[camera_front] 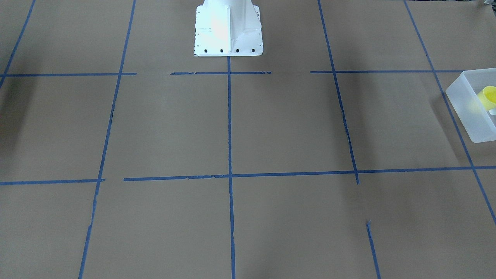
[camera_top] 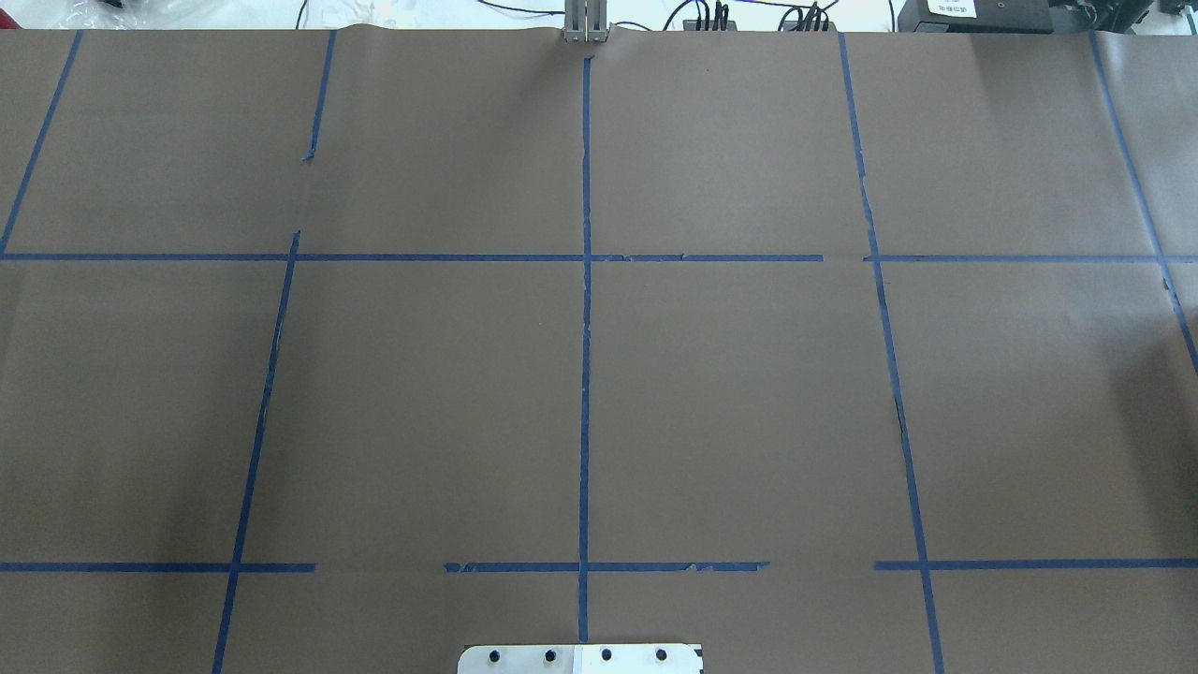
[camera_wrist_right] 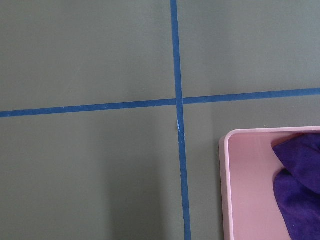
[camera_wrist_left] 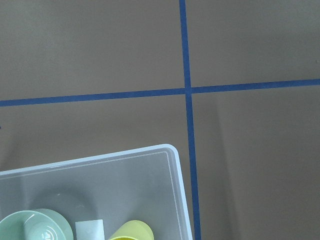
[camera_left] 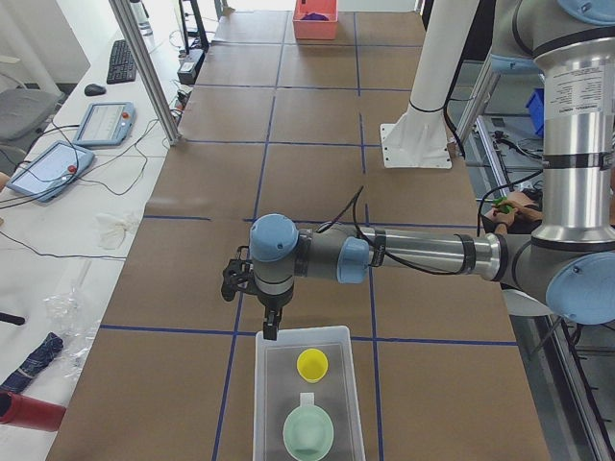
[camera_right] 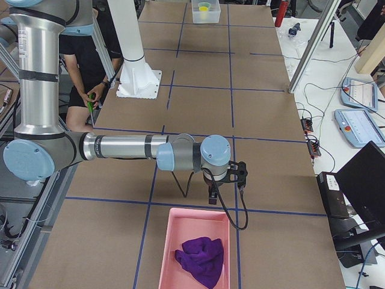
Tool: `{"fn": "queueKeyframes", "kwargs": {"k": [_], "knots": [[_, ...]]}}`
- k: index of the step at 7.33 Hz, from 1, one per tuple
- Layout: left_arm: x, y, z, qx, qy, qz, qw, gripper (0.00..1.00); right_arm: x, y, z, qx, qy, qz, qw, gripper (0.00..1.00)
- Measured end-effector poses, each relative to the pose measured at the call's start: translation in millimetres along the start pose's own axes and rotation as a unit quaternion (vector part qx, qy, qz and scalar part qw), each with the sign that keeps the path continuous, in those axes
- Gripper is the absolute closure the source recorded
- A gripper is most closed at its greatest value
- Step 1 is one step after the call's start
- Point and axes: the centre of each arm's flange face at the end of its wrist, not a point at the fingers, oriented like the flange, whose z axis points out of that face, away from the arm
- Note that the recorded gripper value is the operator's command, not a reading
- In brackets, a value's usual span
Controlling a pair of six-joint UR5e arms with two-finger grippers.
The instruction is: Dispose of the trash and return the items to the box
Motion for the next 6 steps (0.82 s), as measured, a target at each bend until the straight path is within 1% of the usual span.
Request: {"fn": "queueKeyframes", "kwargs": {"k": [6], "knots": [[0.1,-0.5,-0.1,0.0,0.0,-0.001,1.0,0.0,4.9,2.9,-0.2,0.0,0.002,0.004,1.0,0.0]]}}
